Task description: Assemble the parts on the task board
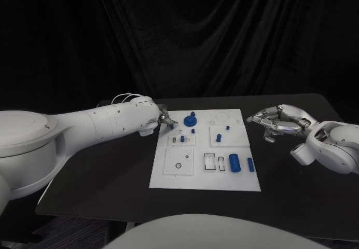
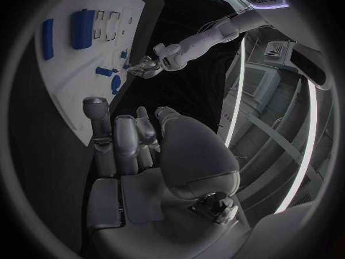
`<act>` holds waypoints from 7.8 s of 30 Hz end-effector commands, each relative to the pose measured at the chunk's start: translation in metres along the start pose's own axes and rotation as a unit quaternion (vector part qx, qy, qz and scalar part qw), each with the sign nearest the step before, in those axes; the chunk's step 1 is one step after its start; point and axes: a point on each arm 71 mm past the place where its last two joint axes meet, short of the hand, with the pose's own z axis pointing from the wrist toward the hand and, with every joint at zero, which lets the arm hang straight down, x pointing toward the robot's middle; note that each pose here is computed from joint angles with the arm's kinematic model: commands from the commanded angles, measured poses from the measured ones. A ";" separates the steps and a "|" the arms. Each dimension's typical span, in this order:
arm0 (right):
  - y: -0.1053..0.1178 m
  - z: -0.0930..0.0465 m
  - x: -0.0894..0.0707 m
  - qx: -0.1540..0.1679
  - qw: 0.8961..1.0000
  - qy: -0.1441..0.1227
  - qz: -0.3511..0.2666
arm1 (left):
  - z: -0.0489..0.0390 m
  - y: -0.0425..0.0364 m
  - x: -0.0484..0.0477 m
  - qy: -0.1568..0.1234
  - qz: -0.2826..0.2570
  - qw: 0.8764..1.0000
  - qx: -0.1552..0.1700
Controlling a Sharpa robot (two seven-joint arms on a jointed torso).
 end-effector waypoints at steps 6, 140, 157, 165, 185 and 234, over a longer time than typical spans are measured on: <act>-0.002 0.000 0.002 0.011 1.000 0.009 0.002 | 0.0010 0.0006 0.0003 0.000 0.000 1.000 0.011; -0.009 -0.005 0.002 0.036 0.999 0.016 0.003 | -0.0380 0.0106 0.0448 0.040 -0.050 0.995 0.071; -0.010 -0.004 0.003 0.041 0.999 0.020 0.004 | -0.0378 0.0138 0.0477 0.049 -0.048 0.995 0.067; -0.010 -0.004 0.003 0.044 0.999 0.022 0.004 | -0.0374 0.0118 0.0506 0.052 -0.047 0.995 0.071; -0.012 -0.006 0.004 0.053 0.998 0.027 0.006 | -0.0337 0.0234 0.0572 0.077 -0.037 0.996 0.028; -0.012 -0.003 0.004 0.055 0.998 0.029 -0.001 | -0.0706 -0.0347 -0.0257 -0.081 0.008 0.938 0.337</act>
